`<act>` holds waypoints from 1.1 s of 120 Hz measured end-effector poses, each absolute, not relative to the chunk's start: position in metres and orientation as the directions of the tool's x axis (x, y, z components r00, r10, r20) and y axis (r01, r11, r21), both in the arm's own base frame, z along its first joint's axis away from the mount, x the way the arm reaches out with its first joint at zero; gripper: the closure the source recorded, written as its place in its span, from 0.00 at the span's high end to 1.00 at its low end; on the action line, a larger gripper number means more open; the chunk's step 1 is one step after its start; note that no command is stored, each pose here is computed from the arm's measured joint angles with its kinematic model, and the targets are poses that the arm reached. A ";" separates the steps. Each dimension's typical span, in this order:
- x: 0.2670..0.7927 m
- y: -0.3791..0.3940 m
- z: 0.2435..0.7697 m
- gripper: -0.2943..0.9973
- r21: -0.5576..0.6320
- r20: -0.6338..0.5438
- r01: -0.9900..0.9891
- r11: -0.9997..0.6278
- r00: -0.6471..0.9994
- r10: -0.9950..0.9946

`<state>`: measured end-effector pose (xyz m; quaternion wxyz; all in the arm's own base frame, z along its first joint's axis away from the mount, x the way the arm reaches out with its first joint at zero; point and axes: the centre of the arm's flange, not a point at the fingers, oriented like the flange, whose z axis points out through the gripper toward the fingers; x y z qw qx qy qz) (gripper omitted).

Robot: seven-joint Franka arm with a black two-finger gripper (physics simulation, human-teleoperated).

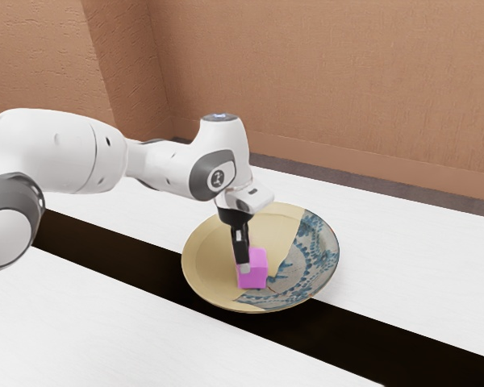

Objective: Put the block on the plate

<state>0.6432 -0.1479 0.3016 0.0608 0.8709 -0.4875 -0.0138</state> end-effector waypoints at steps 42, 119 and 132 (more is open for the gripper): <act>0.635 -0.136 0.406 0.75 0.061 0.117 -0.831 -0.553 0.557 -0.822; 0.572 -0.058 0.601 0.77 -0.003 0.092 -0.610 -0.793 0.789 -0.607; 0.568 -0.058 0.605 0.77 -0.001 0.084 -0.586 -0.810 0.807 -0.584</act>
